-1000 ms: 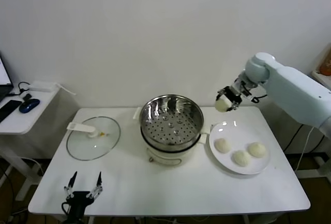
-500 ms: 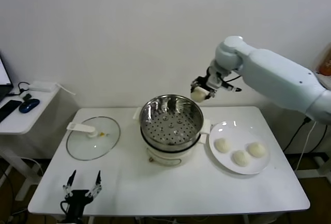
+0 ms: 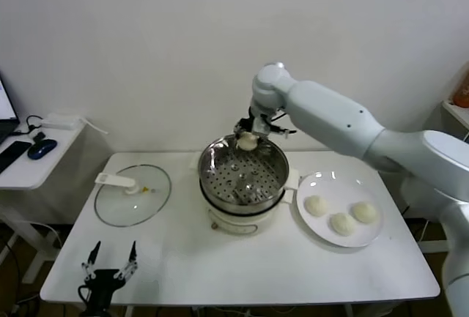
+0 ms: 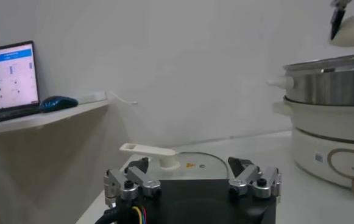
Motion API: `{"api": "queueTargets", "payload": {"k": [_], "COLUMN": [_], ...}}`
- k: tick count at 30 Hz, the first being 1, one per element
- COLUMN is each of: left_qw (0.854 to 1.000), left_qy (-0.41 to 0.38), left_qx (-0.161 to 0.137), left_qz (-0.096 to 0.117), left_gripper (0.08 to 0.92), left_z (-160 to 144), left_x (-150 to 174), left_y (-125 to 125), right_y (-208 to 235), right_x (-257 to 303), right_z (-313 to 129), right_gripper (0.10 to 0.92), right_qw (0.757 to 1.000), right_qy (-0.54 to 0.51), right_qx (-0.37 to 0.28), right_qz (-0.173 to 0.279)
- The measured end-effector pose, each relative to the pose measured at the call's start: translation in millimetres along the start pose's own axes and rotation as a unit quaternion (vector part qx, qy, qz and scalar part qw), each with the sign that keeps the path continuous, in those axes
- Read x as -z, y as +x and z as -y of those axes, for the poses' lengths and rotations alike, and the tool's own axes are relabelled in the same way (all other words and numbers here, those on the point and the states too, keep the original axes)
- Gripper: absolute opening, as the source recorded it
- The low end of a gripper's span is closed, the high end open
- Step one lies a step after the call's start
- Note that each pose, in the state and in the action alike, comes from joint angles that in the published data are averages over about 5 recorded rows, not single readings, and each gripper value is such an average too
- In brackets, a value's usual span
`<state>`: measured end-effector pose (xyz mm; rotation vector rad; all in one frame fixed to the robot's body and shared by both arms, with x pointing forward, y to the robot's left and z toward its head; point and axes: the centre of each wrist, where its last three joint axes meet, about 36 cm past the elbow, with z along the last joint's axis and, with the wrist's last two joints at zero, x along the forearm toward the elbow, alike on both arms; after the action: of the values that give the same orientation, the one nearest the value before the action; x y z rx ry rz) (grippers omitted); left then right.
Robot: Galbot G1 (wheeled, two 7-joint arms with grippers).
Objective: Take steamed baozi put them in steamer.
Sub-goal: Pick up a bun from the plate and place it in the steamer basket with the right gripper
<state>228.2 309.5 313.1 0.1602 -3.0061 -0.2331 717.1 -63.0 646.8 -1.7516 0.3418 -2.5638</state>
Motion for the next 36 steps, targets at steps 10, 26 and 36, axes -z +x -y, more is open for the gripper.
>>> {"api": "queueTargets", "payload": {"k": [10,26,36], "left_qw": [1.000,1.000,1.000], "left_qy": [0.000,0.002,0.003], "left_qx": [0.003,0.005,0.006], "left_qz": [-0.003,-0.009,-0.008], "left_gripper": [0.823,0.823,0.823], "left_z": [-5,-4,-4], "left_x": [-3,-9,-11], "left_y": [2,5,3], "right_y": [-34,-63,-68], "right_x": [7,16,16], "right_z": [2,7,5], "right_gripper": [0.679,0.686,0.781], "right_qw": [1.000,1.000,0.999], "right_qy": [0.005,0.011,0.012], "right_qx": [0.016,0.023,0.023], "right_qz": [0.005,0.018,0.020]}}
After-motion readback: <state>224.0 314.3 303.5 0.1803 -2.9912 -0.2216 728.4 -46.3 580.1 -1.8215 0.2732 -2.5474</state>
